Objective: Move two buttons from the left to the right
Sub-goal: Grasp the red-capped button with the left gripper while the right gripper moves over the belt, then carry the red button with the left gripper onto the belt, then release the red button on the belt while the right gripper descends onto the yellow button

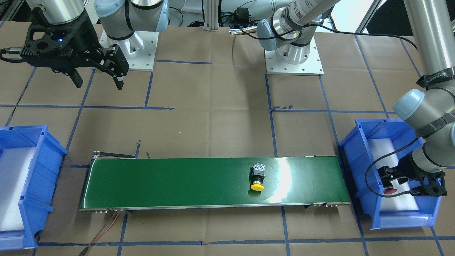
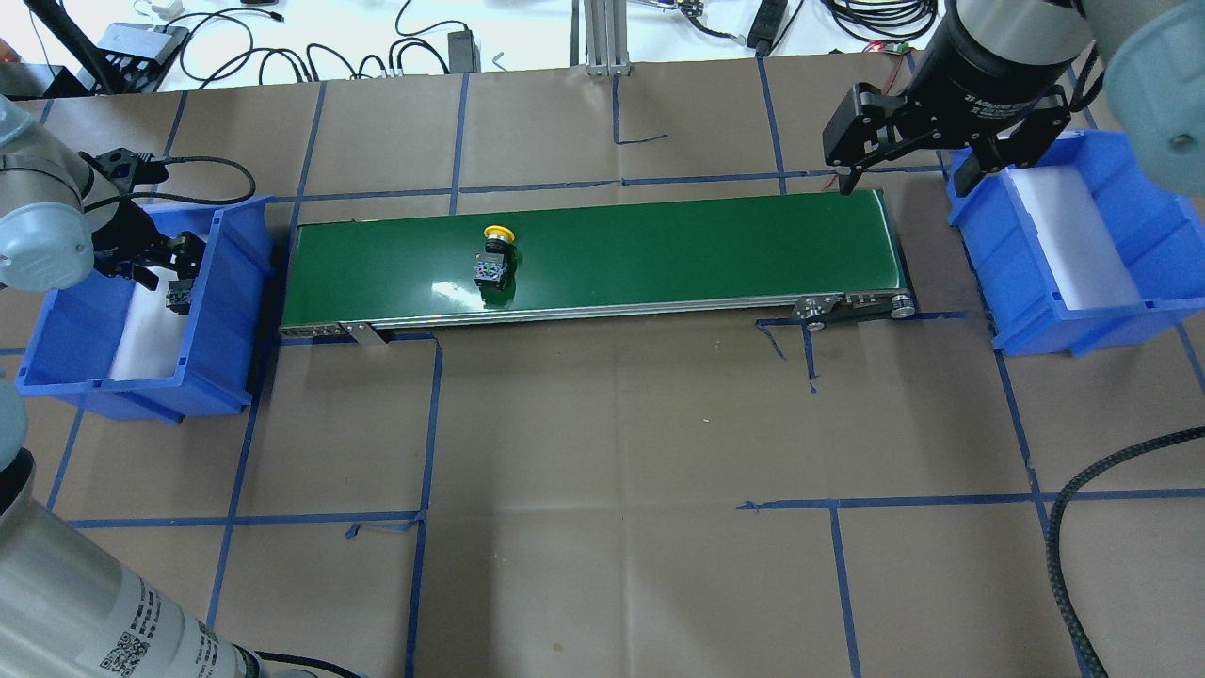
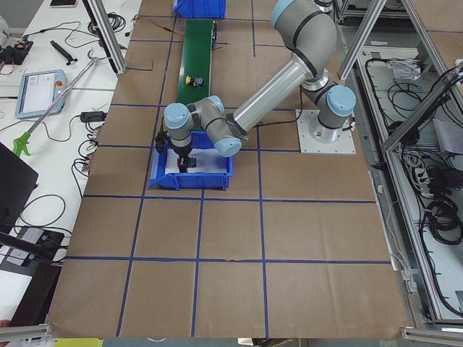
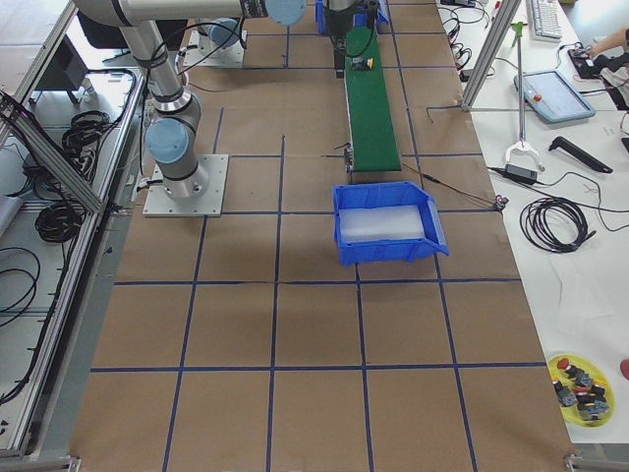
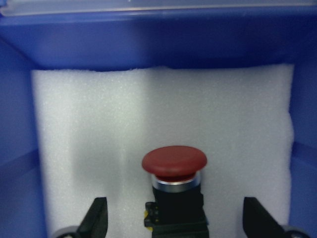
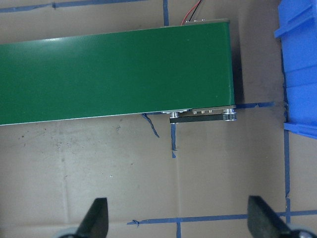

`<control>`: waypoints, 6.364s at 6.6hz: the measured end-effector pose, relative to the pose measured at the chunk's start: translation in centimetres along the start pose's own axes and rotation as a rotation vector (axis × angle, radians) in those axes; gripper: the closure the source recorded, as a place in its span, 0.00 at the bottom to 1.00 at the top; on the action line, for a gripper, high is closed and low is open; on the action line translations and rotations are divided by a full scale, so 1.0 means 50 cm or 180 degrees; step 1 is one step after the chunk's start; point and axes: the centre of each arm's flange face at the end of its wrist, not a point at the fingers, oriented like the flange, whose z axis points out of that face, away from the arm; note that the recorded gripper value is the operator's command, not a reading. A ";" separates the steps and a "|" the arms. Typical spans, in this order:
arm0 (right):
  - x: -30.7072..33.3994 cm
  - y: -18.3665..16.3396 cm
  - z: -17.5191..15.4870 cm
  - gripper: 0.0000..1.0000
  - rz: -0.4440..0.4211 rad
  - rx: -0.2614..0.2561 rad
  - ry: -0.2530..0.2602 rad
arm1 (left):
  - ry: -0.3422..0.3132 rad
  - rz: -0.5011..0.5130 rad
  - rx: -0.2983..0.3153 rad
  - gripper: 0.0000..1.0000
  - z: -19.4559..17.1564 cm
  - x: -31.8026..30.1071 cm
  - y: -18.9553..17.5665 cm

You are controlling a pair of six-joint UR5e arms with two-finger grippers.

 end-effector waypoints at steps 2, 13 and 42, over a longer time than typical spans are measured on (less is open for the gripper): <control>-0.001 -0.020 0.061 0.00 0.0018 -0.0162 0.0003 | 0.0005 -0.0015 -0.0004 0.86 0.002 0.002 0.000; -0.021 -0.194 0.272 0.00 0.0125 0.0103 -0.0066 | 0.0003 -0.0068 -0.0033 0.95 -0.309 0.046 0.031; -0.060 -0.224 0.452 0.00 0.0151 0.0016 -0.0683 | -0.0056 0.0180 0.0129 0.00 -0.382 0.512 0.067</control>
